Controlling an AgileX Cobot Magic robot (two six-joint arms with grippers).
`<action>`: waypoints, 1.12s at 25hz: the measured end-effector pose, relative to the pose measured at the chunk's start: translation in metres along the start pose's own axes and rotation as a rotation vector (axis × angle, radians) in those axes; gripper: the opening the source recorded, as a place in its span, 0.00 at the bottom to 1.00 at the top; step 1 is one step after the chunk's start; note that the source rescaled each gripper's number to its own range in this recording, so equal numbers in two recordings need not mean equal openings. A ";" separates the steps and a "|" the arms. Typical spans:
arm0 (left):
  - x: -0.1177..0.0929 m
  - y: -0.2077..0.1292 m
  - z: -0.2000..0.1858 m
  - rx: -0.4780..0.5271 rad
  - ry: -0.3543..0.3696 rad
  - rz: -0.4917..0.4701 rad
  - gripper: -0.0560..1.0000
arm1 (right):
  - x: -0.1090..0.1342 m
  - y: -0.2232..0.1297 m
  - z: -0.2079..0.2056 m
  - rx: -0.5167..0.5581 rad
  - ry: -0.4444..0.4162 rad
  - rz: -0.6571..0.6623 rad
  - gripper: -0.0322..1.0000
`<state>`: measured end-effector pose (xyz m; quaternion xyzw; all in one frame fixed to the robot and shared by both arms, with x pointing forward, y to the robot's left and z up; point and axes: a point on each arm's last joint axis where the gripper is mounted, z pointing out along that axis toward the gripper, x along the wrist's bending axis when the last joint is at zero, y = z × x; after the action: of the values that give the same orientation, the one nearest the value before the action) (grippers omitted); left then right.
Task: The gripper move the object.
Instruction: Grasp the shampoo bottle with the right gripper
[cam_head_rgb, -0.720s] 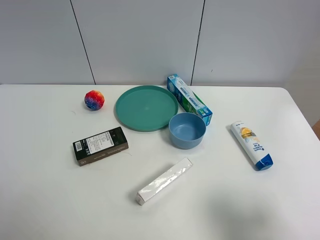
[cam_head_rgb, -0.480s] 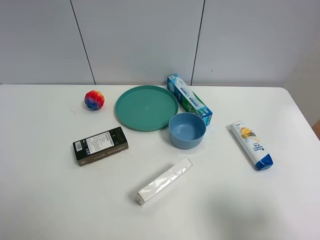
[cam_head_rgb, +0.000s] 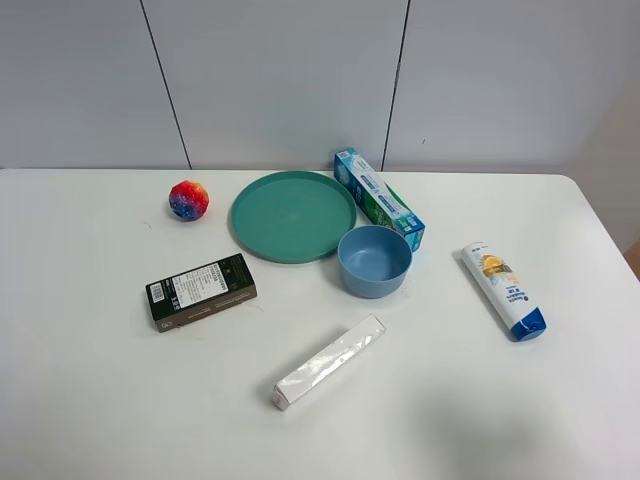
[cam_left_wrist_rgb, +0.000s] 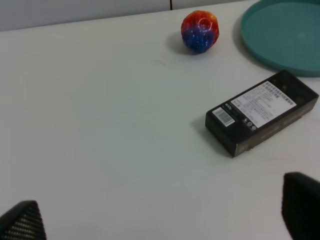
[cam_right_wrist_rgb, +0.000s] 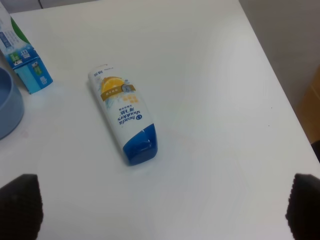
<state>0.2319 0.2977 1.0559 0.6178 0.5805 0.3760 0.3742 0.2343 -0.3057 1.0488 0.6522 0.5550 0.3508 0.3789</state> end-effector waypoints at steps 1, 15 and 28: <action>0.000 0.000 0.000 0.000 0.000 0.000 1.00 | 0.000 0.000 0.000 0.000 0.000 0.000 0.95; 0.000 0.000 0.000 0.000 0.000 0.000 1.00 | 0.000 0.000 0.000 0.000 0.000 0.000 0.97; 0.000 0.000 0.000 0.000 0.000 0.000 1.00 | 0.000 0.000 0.000 0.000 0.000 0.000 1.00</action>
<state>0.2319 0.2977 1.0559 0.6178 0.5805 0.3760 0.3742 0.2343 -0.3057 1.0488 0.6522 0.5550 0.3508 0.3789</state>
